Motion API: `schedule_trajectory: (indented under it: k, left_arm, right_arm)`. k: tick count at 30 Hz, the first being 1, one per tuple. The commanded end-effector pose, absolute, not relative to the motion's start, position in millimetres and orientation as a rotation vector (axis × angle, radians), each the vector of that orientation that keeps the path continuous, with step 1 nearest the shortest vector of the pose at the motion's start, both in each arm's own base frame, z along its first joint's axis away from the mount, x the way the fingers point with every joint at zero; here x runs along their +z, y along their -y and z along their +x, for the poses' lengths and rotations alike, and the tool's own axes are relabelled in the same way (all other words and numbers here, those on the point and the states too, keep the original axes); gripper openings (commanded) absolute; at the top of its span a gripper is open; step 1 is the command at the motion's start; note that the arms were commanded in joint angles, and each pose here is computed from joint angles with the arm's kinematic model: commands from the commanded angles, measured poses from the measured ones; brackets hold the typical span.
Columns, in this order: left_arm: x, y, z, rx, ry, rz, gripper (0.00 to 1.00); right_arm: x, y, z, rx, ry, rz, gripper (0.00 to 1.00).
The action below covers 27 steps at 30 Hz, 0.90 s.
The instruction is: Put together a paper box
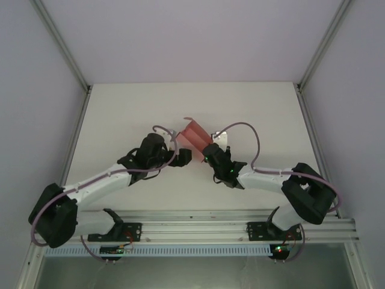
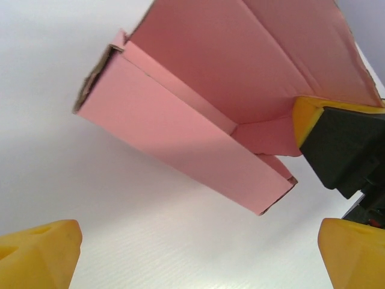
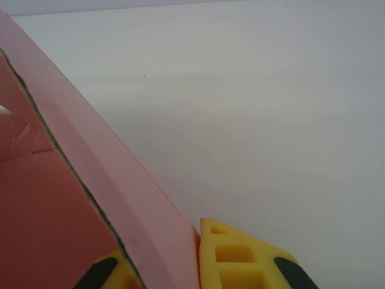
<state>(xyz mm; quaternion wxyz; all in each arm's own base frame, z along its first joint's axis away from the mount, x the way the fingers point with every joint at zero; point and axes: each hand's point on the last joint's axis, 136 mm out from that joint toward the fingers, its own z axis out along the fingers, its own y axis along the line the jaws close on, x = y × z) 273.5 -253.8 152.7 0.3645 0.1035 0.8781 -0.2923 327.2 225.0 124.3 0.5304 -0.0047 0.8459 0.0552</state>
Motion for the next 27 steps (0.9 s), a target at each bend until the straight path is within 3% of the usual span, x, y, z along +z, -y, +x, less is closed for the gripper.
schedule_trajectory:
  k: [1,8,12,17,27]
  left_arm:
    - [159,233,266,-0.690,-2.304,0.181,1.00]
    - [199,201,275,-0.786,-2.271,-0.125,1.00]
    - [199,173,291,-0.825,-2.300,-0.331,1.00]
    - [195,164,312,-0.908,-2.326,-0.369,0.99]
    - [129,190,339,-0.982,-2.514,-0.289,0.98]
  right_arm:
    - [119,-221,322,0.053,-2.009,-0.110,0.10]
    - [126,-250,313,0.016,-1.930,-0.409,0.09]
    - [123,-269,298,-0.014,-1.839,-0.581,0.09]
    - [109,-291,282,-0.066,-1.741,-0.752,0.10]
    - [91,-307,269,-0.045,-1.688,-0.841,0.13]
